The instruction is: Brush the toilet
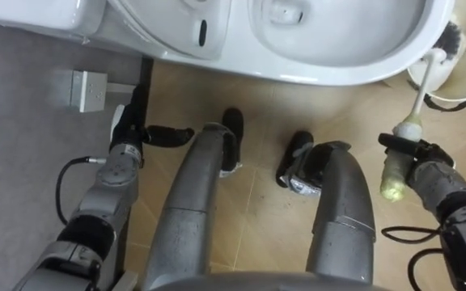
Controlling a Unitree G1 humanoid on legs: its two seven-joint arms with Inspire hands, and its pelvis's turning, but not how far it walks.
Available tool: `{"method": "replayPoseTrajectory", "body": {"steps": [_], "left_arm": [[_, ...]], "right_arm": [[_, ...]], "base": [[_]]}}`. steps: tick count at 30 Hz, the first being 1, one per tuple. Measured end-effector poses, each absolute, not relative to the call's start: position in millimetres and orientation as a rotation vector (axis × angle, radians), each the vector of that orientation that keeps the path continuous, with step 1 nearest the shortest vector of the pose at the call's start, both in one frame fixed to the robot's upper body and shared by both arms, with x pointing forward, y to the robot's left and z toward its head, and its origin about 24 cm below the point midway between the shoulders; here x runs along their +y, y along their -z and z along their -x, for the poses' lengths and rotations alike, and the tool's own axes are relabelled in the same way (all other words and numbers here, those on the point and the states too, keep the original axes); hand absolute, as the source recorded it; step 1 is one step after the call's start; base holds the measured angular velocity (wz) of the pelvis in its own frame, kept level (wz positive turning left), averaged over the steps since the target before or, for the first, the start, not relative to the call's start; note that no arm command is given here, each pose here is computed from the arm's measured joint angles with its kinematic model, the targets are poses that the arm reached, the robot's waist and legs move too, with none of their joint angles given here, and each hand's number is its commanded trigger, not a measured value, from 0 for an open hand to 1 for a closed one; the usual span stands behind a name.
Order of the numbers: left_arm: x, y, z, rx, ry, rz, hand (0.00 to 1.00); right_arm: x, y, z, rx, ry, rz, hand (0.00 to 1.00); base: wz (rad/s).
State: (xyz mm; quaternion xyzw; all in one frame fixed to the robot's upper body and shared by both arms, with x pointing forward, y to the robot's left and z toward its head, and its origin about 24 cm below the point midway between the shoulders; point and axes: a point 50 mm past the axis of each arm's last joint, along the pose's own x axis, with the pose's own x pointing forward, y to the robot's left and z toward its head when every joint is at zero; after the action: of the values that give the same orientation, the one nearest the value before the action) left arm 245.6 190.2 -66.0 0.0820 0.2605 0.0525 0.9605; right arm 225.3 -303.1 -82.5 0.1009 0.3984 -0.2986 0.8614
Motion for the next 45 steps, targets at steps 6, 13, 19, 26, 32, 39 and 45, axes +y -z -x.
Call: {"method": "replayPoseTrajectory", "body": {"steps": [6,13,19,26,32,39,45], "left_arm": [[185,69,-239,0.54,-0.081,-0.155,0.0],[185,74,-231,0.561,-0.079,-0.151,0.0],[189,85,-213,0.618,-0.095,-0.151,0.0],[200,107,-191,0.743,-0.103,-0.17,0.0],[222,119,-157,0.824,-0.179,-0.137,0.0],[238,120,-117,0.862,-0.18,-0.206,0.0],[234,109,-107,0.813,-0.115,-0.268,0.0]], "right_arm": [[-302,87,-219,0.863,0.593,-0.21,1.0],[-302,94,-209,0.895,0.594,-0.208,1.0],[-301,105,-190,0.943,0.608,-0.215,1.0],[-296,116,-173,0.964,0.639,-0.338,1.0],[-299,123,-152,0.963,0.712,-0.423,1.0],[-290,138,-115,1.054,0.633,-0.312,1.0],[-287,131,-128,1.014,0.475,-0.131,1.0]], "base": [[0.03],[-0.01],[-0.04],[-0.05],[0.02],[0.11],[0.03]]}}
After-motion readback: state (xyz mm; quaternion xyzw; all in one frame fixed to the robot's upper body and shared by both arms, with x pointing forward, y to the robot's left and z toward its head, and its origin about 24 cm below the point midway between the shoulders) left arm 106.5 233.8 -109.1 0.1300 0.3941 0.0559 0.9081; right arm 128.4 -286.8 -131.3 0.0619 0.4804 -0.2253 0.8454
